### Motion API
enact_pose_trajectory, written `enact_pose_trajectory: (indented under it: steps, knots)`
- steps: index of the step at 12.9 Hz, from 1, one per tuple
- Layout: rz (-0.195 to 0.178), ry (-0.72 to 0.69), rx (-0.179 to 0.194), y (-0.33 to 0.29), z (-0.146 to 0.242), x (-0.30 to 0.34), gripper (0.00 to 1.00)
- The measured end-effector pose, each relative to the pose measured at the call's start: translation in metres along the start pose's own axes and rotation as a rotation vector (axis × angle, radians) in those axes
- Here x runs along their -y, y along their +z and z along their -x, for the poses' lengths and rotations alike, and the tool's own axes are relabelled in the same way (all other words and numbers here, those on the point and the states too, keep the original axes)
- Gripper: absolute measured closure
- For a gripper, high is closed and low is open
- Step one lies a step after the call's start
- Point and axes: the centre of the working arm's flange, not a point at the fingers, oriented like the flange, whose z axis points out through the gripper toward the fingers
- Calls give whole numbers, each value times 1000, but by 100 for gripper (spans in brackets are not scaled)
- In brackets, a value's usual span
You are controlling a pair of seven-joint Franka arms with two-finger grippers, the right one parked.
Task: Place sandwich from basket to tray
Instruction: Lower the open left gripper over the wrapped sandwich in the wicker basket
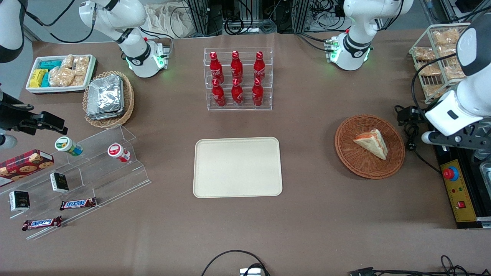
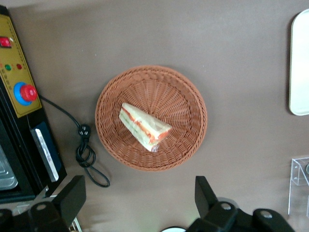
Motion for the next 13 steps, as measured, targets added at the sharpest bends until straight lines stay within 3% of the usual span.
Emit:
enact_pose_trajectory:
  steps: [5,8,11,13]
  knots:
    - [3,13,31,13,-19,-14,0]
    - [-13,-159,72,46,-30,-38,0]
    - [-11,-405,-5,99,-31,-39,0]
    - [3,-575,-67,148,-11,-40,0]
